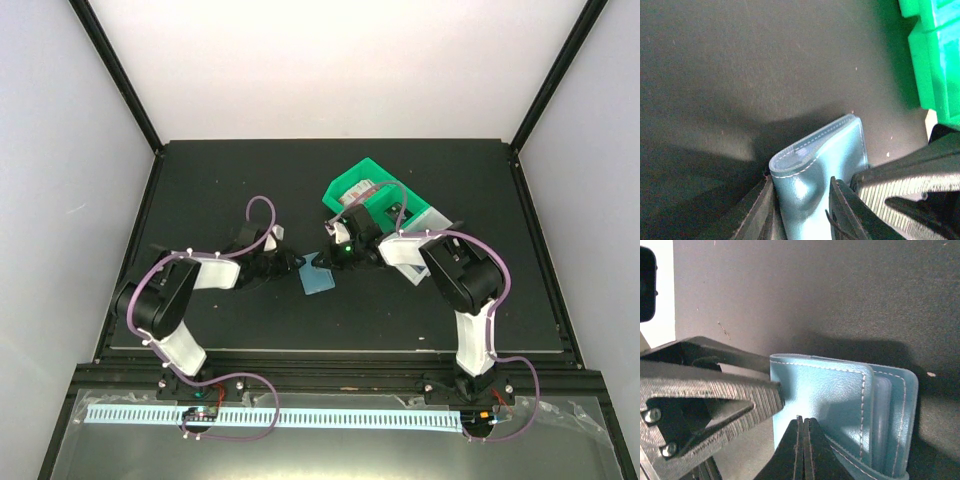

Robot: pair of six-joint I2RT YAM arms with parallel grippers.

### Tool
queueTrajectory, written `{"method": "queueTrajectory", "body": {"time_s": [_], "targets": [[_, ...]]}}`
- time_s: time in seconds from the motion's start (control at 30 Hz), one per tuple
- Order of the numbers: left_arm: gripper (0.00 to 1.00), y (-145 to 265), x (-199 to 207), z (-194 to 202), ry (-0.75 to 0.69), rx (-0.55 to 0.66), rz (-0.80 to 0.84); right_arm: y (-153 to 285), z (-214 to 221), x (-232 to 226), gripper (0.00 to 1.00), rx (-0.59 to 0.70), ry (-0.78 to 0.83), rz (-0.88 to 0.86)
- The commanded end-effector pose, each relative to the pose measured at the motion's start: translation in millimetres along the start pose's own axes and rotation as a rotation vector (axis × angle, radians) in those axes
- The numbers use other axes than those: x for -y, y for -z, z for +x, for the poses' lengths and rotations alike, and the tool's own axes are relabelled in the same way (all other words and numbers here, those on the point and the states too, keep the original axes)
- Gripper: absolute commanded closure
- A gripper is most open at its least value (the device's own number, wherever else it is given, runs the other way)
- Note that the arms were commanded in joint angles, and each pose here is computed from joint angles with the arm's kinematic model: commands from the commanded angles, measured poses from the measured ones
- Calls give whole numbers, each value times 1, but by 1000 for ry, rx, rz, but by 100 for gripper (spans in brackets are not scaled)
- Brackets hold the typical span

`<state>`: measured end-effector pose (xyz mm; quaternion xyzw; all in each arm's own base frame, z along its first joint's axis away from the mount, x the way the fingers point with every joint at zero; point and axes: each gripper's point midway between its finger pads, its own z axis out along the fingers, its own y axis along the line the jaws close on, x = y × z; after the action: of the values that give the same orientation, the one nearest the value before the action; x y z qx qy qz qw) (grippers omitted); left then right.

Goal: Put the credit cards into the card holder
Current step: Close the card holder at the center of the board.

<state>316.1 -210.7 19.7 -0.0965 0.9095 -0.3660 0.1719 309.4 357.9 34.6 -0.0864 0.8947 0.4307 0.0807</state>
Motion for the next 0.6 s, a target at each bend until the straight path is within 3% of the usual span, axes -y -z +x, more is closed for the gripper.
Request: {"method": "queueTrajectory", "body": {"time_s": [0.0,0.57], "targets": [[67,5,-64,85,109,-228,-224,-7,8,18,99,-20,-39,30],[61,11,-52,105,101,-219,-258,1,0,6,99,22,23,12]]}}
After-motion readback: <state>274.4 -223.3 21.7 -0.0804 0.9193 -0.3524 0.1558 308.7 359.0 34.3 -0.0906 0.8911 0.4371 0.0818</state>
